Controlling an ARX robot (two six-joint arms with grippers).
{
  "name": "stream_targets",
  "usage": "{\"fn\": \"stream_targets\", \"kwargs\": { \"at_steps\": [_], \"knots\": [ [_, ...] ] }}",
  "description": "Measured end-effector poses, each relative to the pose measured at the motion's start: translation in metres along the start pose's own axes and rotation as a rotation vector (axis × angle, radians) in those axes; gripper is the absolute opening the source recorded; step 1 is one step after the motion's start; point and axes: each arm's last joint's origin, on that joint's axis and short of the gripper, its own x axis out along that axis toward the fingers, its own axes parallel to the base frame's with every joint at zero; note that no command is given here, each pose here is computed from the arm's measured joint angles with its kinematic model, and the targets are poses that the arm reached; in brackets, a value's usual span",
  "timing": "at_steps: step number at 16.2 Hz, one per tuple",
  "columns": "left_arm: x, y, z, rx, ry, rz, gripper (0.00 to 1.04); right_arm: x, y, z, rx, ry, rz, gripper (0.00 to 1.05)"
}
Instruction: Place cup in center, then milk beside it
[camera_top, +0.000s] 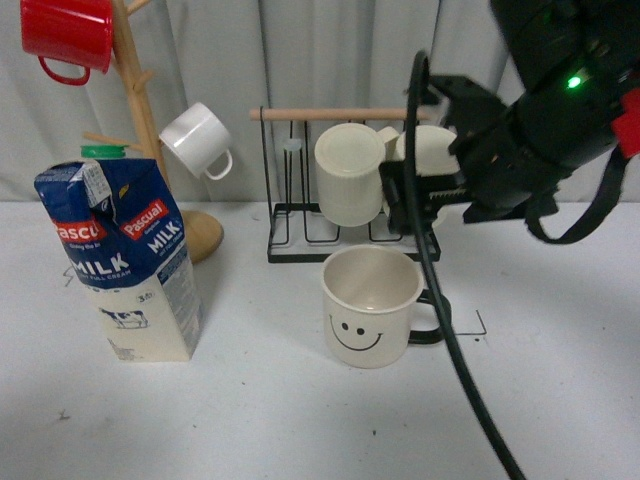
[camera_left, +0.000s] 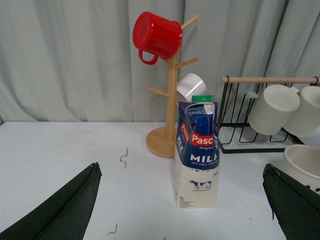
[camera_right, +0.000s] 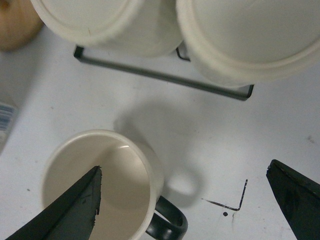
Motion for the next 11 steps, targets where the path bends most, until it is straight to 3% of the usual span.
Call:
{"fn": "stream_targets", "kwargs": {
  "at_steps": [3, 4, 5, 7, 8, 11],
  "knots": [
    [0.0, 0.0, 0.0, 0.0, 0.0, 0.0, 0.98, -0.06, -0.018, 0.004, 0.035, -0.256, 0.021, 0.98],
    [0.0, 0.0, 0.0, 0.0, 0.0, 0.0, 0.98, -0.082, -0.025, -0.002, 0.026, -0.543, -0.18, 0.86],
    [0.0, 0.0, 0.0, 0.0, 0.0, 0.001, 0.98, -0.106, -0.031, -0.022, 0.056, -0.697, -0.304, 0.75],
    [0.0, 0.0, 0.0, 0.0, 0.0, 0.0, 0.98, -0.156, -0.039, -0.065, 0.087, -0.932, -0.404, 0.49],
    [0.0, 0.0, 0.0, 0.0, 0.0, 0.0, 0.98, -0.164, -0.035, -0.083, 0.08, -0.96, -0.397, 0.37],
    [0.0, 0.0, 0.0, 0.0, 0.0, 0.0, 0.98, -0.158, -0.032, -0.141, 0.077, -0.862, -0.38, 0.02]
  ]
}}
